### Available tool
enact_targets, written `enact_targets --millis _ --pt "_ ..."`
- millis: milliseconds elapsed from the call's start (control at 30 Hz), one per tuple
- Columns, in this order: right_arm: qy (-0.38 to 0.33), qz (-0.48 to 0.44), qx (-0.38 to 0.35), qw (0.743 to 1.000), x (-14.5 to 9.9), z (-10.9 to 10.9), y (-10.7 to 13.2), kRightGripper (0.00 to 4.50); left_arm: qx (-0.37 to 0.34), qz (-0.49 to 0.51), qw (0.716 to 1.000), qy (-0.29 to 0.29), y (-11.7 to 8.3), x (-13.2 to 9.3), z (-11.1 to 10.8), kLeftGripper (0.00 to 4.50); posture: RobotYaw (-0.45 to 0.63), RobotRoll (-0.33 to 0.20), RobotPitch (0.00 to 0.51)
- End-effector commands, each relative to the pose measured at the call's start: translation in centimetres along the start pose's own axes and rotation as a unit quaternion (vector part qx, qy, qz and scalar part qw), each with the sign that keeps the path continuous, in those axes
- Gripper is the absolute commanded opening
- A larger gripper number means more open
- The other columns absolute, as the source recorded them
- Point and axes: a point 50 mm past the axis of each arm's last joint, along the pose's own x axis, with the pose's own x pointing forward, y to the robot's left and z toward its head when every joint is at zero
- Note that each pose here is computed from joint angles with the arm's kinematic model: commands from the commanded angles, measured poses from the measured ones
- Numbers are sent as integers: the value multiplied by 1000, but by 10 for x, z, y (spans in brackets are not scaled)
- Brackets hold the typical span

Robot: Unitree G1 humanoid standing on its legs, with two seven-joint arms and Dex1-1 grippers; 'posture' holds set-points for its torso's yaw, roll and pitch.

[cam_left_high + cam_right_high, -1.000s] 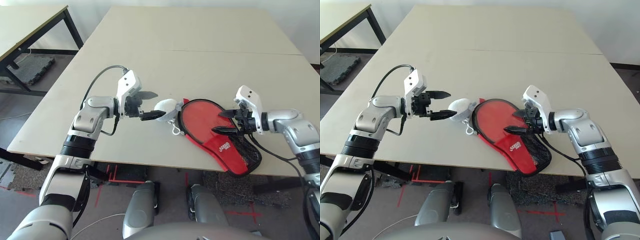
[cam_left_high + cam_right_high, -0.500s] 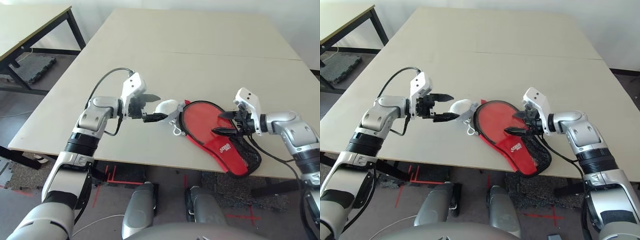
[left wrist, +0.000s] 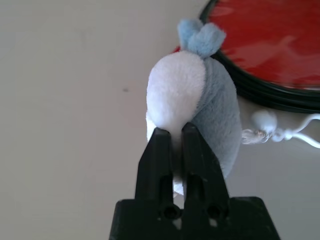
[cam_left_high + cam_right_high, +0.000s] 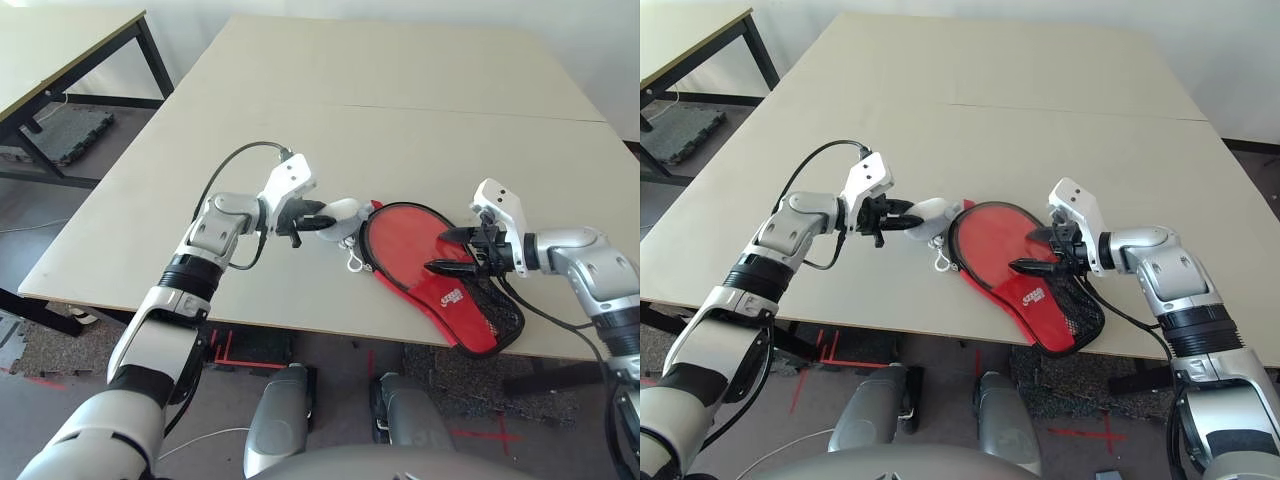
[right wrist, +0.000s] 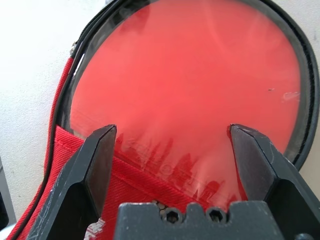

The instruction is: Store the ping-pong paddle in its case and zip it.

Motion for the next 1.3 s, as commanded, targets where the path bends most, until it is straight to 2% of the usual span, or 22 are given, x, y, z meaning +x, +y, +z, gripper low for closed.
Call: enact_targets --millis 33,267,467,700,967,1100,1300 --pt "29 14 37 999 7 -19 6 4500 38 29 999 10 6 10 7 29 104 0 127" --pt "31 18 44 998 10 -24 11 4500 73 86 994 -1 20 24 29 29 91 0 131" --pt "30 18 55 998 12 -30 18 4500 106 115 988 -1 24 35 47 29 67 0 139" --pt "32 13 71 997 16 -34 24 4500 137 134 981 25 30 35 50 29 49 0 146" --pt "46 -19 82 995 18 -35 15 4500 149 113 979 76 38 15 29 29 68 0 144" --pt "52 -23 79 995 18 -35 12 4500 146 103 980 89 45 -2 19 29 82 0 138" --pt "60 -21 77 995 21 -37 10 4500 154 102 978 94 57 -27 22 29 96 0 131"
